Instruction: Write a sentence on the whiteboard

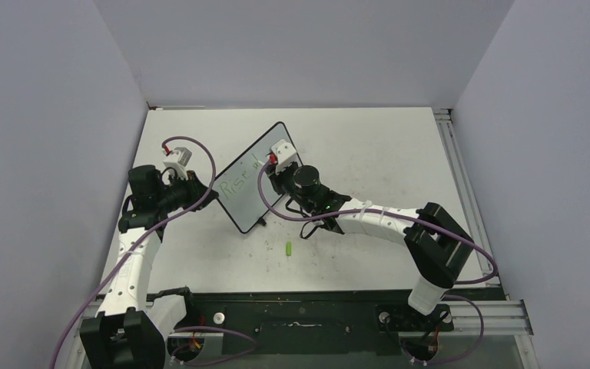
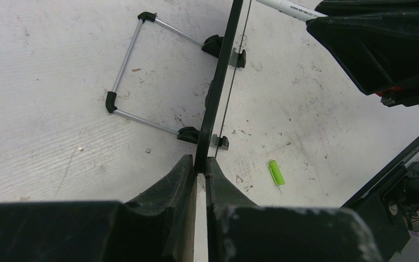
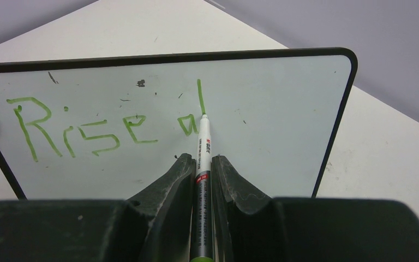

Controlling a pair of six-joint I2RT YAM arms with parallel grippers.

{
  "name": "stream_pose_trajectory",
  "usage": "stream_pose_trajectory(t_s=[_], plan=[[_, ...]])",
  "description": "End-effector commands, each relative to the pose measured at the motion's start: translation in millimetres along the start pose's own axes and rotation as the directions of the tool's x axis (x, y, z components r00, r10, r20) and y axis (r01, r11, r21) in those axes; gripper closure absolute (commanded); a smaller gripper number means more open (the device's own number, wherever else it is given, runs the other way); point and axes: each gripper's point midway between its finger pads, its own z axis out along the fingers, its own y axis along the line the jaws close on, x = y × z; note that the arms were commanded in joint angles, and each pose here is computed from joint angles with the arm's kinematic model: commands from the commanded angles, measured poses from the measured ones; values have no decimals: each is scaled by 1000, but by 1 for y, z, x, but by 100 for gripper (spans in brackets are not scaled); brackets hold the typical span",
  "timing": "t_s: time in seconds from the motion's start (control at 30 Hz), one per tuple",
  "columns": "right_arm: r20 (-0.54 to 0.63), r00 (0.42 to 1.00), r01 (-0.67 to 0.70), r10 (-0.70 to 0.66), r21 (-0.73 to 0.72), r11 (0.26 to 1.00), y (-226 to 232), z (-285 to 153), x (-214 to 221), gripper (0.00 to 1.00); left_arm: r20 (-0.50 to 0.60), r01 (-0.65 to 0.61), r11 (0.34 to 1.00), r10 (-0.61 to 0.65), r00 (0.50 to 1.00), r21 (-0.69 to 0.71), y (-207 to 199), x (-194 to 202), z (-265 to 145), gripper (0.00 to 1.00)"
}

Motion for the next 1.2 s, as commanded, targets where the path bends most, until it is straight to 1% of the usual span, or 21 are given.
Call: stream_pose_trajectory(t_s=[0.0,0.5,0.97,1.0,1.17], plan=[[86,996,-25,24,18,1000,-1,7,-30,95,66,-57,998,56,996,23,-11,-27,-6,100],[78,996,-36,31,61,998,-14,9,-25,95,66,-57,998,55,996,22,-10,-27,-6,100],[36,999,-27,24,74,997,-17,7,-9,95,68,-58,998,57,996,21,-10,-27,-6,100],[35,998,-46,43,72,996,-16,7,-8,95,68,-58,998,57,996,22,-10,-27,-6,100],[25,999,-48,46,70,996,-16,5,-5,95,68,-58,998,57,996,23,-11,-27,-6,100]])
